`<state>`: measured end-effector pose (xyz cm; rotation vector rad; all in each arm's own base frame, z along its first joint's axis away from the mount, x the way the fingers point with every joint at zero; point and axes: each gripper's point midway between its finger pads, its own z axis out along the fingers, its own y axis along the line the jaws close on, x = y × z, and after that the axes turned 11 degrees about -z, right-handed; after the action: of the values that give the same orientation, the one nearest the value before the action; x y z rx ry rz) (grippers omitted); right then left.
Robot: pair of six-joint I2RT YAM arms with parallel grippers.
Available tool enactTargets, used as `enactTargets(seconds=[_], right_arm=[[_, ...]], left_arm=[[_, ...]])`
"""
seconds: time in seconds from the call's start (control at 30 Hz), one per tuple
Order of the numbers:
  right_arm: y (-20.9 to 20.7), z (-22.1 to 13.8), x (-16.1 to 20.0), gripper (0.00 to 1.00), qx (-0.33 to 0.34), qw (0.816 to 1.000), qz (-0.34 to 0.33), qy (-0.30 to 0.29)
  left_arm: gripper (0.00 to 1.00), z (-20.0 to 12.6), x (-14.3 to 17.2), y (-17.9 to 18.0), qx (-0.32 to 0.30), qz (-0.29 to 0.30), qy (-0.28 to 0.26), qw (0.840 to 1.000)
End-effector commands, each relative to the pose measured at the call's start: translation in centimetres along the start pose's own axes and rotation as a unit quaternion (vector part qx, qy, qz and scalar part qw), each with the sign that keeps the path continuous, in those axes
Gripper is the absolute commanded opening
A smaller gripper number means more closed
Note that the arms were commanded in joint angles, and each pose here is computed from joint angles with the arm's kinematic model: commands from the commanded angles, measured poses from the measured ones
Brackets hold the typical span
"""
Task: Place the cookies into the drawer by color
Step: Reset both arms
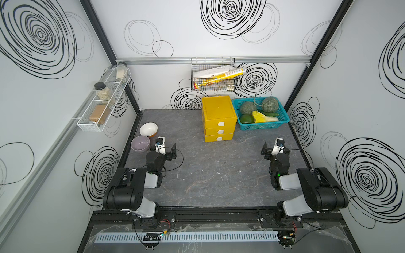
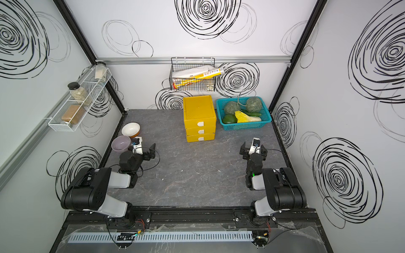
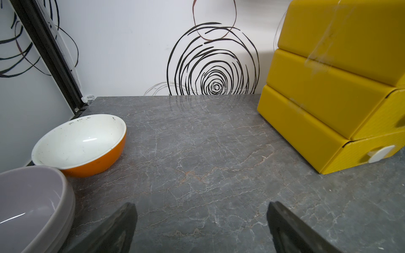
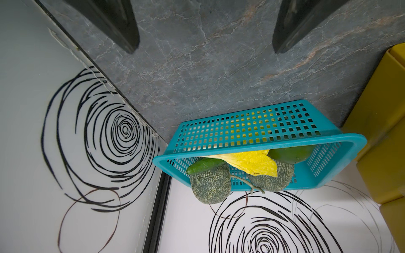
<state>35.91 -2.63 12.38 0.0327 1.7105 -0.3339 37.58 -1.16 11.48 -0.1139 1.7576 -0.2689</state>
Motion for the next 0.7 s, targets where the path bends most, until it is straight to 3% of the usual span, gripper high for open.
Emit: enactTargets(seconds=[0.0,0.53,0.67], right_arm=[[0.0,0.2,-0.1,1.0,-0.002,1.0,0.006,0.0],[0.0,0.1,-0.1,1.0,-0.002,1.0,0.005,-0.001],[0.9,-2.1,-1.2,1.0,-0.044,0.998,-0.006,-0.047]], left_arm=[[0.99,-0.1,-1.5,0.1,0.0,-0.001,-0.03,1.0],[0.99,-0.1,-1.4,0.1,-0.001,-0.001,-0.03,1.0],[0.99,-0.1,-1.4,0.2,-0.001,-0.001,-0.03,1.0]])
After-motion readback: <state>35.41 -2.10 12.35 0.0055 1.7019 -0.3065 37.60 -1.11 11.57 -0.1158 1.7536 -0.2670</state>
